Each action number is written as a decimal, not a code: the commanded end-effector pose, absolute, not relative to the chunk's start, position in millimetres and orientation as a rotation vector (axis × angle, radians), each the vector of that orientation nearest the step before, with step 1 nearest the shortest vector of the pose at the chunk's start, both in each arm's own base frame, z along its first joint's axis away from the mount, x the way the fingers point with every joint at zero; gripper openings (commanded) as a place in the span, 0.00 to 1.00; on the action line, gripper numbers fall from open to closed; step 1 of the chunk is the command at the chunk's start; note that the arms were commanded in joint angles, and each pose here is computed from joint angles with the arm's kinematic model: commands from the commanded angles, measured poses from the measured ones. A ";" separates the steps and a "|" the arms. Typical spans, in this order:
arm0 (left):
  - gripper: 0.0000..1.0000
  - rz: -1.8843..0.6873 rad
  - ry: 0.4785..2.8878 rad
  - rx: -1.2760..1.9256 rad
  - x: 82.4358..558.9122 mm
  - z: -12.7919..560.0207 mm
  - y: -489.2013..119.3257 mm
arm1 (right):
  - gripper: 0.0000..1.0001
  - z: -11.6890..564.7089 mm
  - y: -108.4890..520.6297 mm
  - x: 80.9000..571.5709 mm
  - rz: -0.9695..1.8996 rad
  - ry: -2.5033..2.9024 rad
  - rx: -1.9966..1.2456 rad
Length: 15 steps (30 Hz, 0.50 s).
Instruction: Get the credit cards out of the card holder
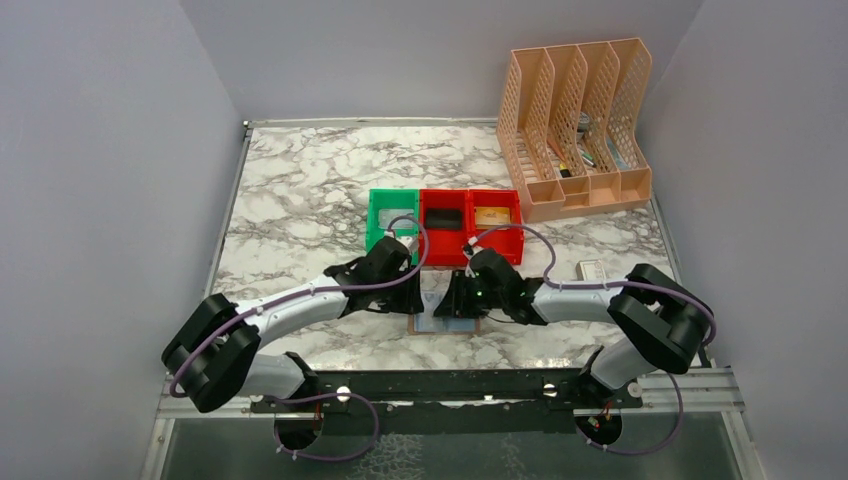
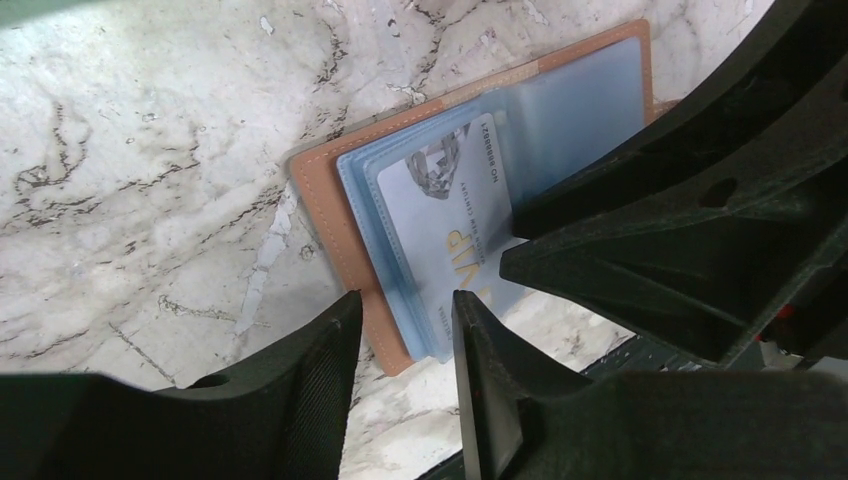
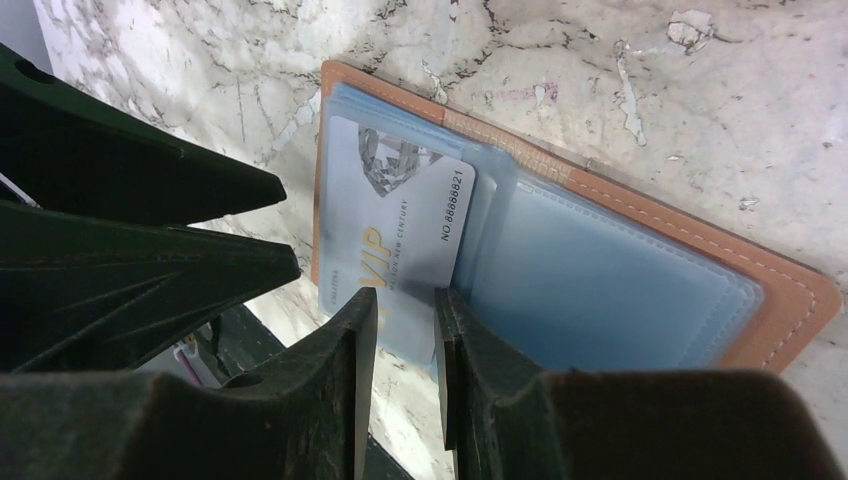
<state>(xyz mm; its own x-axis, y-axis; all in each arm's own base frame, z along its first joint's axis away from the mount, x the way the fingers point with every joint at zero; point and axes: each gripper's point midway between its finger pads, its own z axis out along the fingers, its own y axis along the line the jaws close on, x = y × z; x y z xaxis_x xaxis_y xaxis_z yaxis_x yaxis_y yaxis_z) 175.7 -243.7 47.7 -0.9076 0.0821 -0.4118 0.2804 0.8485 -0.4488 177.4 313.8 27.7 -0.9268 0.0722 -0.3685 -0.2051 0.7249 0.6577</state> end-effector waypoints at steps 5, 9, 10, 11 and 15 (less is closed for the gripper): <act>0.35 -0.720 2.615 0.260 180.3 46.7 -256.6 | 0.30 23.7 300.0 180.1 0.985 2.554 -0.060; 0.31 -0.724 2.618 0.271 180.1 47.0 -264.2 | 0.31 27.4 299.2 181.7 1.009 2.547 -0.025; 0.30 -0.722 2.621 0.269 180.6 46.9 -265.6 | 0.32 29.0 299.1 182.5 1.016 2.544 -0.022; 0.30 -0.720 2.621 0.269 181.0 46.9 -267.1 | 0.32 30.1 299.0 182.7 1.020 2.540 -0.020; 0.29 -0.704 2.625 0.263 180.1 44.6 -269.2 | 0.32 36.4 297.9 185.8 1.025 2.516 -0.019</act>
<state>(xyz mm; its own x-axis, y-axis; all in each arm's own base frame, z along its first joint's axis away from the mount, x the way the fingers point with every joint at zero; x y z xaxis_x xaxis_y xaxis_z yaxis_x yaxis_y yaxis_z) 167.6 -257.0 33.3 -0.9165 0.1061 -0.3857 0.2803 0.8582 -0.4301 180.3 302.9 30.9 -0.9248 0.1142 -0.3630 -0.1723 0.7250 0.6668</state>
